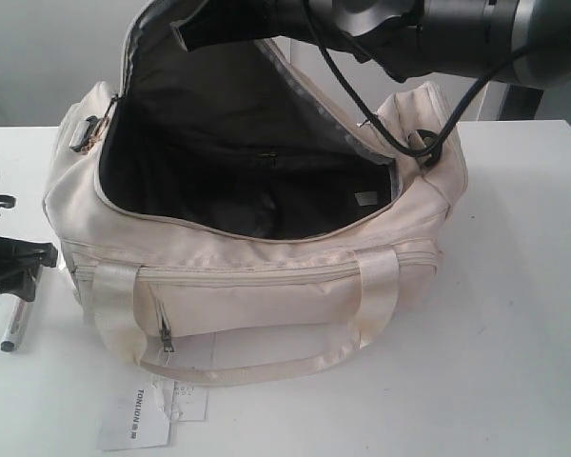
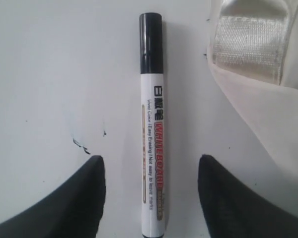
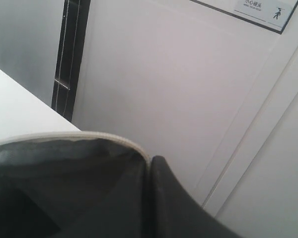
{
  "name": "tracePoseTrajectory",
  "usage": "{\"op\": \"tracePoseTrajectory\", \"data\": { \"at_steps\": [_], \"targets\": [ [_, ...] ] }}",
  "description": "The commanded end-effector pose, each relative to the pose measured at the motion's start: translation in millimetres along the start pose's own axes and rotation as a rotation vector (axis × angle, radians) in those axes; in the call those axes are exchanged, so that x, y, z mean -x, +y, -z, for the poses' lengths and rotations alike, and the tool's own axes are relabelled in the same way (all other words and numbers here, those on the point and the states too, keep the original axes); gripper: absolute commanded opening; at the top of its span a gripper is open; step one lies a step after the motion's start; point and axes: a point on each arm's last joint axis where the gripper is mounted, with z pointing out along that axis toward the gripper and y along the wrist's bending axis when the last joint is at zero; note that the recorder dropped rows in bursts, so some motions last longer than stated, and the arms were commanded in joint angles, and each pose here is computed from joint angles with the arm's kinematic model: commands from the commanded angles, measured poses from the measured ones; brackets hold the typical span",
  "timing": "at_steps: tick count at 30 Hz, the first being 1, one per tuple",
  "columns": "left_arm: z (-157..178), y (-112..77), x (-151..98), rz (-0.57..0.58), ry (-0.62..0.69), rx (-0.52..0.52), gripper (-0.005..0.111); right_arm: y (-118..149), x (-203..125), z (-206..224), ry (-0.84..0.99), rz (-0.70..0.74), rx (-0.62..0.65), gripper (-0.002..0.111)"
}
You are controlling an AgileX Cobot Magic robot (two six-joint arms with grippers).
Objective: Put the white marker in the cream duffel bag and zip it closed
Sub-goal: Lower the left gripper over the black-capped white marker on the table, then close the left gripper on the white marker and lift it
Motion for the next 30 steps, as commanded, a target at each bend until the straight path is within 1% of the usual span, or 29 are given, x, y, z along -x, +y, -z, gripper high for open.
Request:
{"op": "tracePoseTrajectory", "data": {
  "at_steps": [1,5,16,27,30],
  "targets": [
    [-5,-0.6,-1,0.004,0.018,-0.003,0.059,-9,8,6,-0.032,-0.011,-0.038,0.000],
    [-15,0.0,-3,0.004,0.054,0.003,0.059,-9,8,6,-0.032,-0.011,-0.038,0.000],
    [-19,-0.1,-1,0.001,0.031,0.003,0.059,-9,8,6,-0.032,-0.011,-0.038,0.000],
    [-31,0.5,-3,0.002,0.056,0.007,0.058,-9,8,6,-0.032,-0.005,-0.039,0.000],
    [-33,0.7,-4,0.002,0.064,0.009,0.053,-9,8,6,-0.032,-0.008,-0.039,0.000]
  ]
}}
